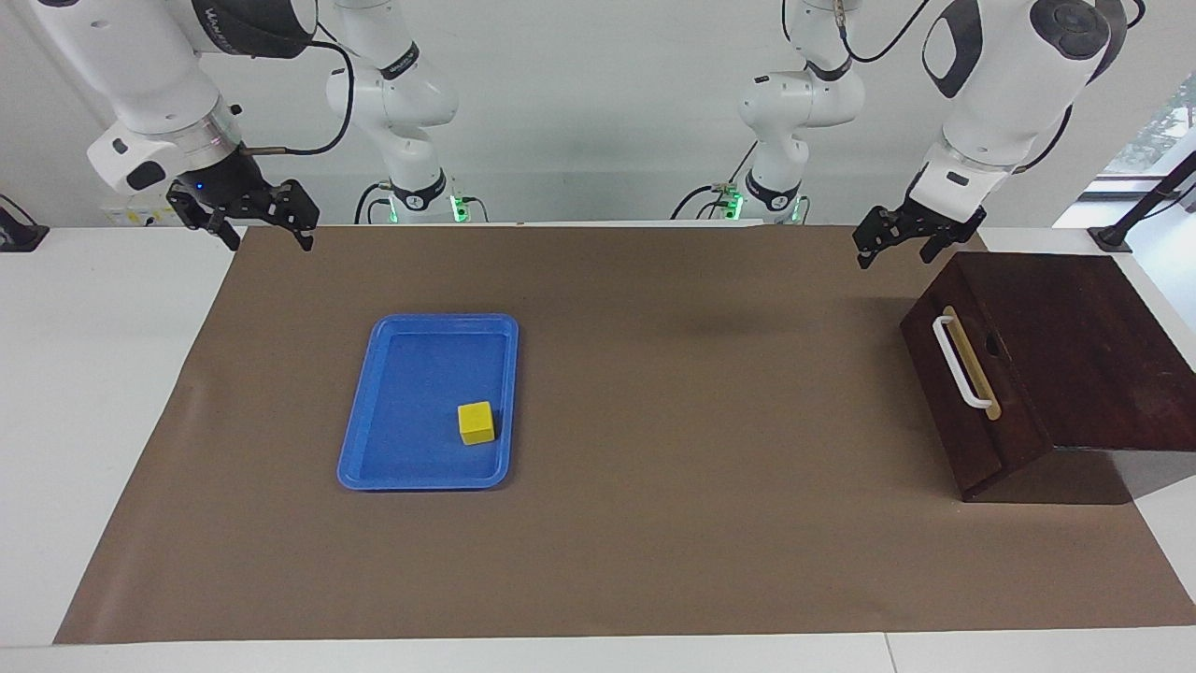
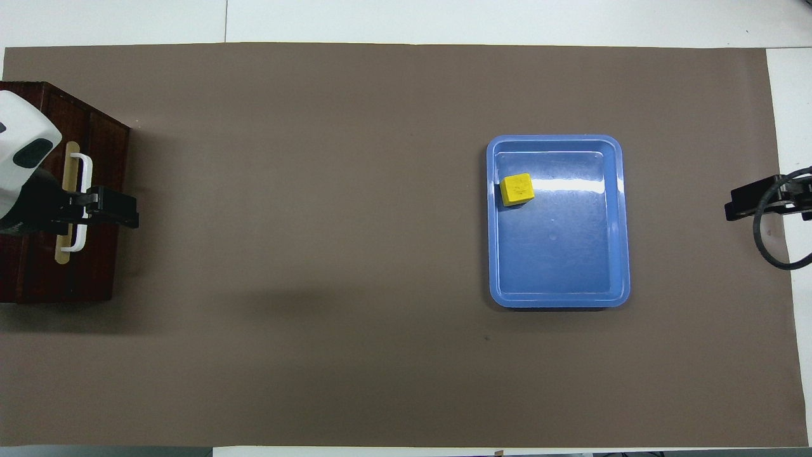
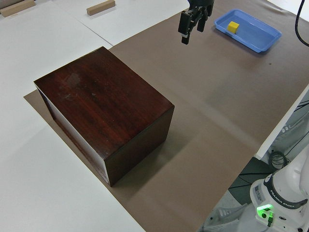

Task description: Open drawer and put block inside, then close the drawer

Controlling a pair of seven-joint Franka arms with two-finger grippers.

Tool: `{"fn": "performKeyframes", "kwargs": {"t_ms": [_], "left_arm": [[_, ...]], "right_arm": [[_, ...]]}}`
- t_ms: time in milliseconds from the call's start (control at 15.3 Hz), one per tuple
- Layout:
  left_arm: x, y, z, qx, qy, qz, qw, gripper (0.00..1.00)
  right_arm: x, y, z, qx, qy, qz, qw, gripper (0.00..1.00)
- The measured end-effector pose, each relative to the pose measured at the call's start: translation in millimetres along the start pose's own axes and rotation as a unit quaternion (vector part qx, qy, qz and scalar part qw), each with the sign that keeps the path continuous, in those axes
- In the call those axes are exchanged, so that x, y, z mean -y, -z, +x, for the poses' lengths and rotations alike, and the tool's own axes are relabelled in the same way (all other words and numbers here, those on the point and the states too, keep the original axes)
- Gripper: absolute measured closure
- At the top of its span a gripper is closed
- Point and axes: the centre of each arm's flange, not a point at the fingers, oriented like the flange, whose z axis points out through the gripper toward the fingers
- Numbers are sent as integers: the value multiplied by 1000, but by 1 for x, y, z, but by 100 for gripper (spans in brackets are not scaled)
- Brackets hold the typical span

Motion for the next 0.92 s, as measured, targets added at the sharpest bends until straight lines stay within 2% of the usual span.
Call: {"fn": "performKeyframes", "kwargs": {"t_ms": [720,917], "left_arm": [[0,0,0,0,0,0,1000,0],[0,0,0,0,0,0,1000,0]], "right_arm": [[0,1,1,-3,-2,0,1000,0],[1,-4,1,2,-62,8,998,0]]}}
